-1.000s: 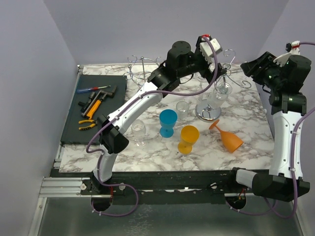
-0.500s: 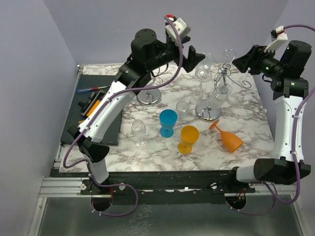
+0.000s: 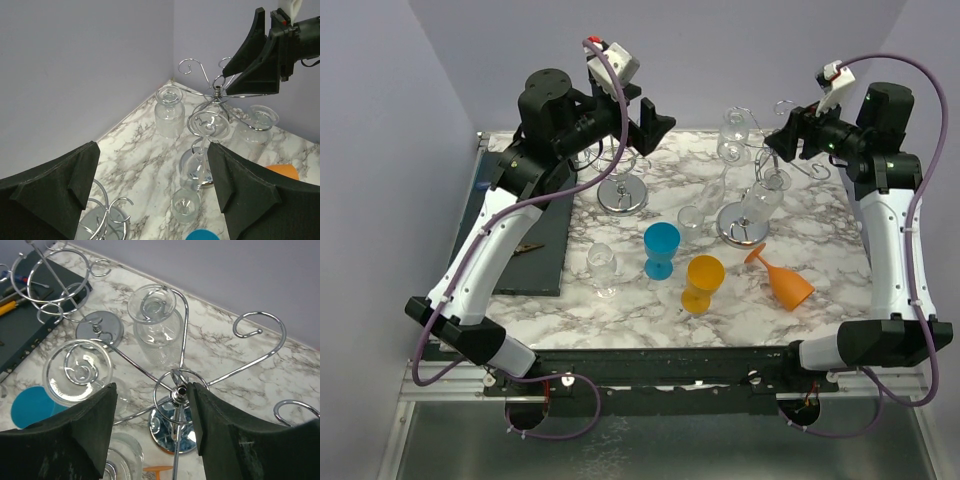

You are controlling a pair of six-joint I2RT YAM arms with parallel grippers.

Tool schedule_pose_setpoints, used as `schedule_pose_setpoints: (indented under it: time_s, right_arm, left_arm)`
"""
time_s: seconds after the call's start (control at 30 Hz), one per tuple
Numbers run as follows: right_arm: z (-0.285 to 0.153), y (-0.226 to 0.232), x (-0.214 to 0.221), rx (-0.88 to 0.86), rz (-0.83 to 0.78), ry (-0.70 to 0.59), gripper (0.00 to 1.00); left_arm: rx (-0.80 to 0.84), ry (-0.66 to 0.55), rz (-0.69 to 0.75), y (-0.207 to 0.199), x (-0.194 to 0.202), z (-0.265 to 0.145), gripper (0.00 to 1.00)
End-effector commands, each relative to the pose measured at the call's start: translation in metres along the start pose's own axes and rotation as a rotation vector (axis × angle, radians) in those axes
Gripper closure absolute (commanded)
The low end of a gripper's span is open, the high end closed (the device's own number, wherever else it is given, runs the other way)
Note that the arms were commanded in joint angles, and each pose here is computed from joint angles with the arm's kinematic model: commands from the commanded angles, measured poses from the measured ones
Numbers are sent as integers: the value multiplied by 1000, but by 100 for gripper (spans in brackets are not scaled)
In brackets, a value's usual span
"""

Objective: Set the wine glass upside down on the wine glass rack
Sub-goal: Adjust the wine rack at the center of the board.

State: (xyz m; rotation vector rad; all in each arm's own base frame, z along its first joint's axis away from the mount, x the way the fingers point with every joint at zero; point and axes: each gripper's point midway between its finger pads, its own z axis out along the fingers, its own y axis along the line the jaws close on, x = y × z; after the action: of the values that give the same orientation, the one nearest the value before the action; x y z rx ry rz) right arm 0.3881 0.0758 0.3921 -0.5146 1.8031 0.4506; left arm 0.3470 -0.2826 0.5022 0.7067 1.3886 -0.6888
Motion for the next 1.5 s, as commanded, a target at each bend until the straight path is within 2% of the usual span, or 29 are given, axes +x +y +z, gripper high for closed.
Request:
schedule_pose_setpoints:
  time_s: [0.0,0.27,0.5,0.77,0.93,1.1,1.47]
  right_arm:
    - [10,-27,20,106,-53,54,36]
    - [22,-21,28,40,-63,42,43]
    - [31,-16,35,-17,-44,52,57]
    - [42,-14,39,-48,-22,62,67]
    - [43,-13,39,-38,-24,39,80]
    - [42,-14,29,-14,-30,-29,100]
    - [14,-14,-47,75,-186,-313,100]
  left_arm:
    - [11,16,-19,-5,-1,-18,1]
    - [17,5,-15,-7,-7,-22,1]
    - [14,-1,-12,-6,-10,-23,1]
    - [10,-3,5,-4,-11,-25,1]
    - [13,-5,6,-5,-12,-24,1]
    - [17,-3,8,-5,-11,-23,1]
    - [26,-8,26,-7,-13,-26,1]
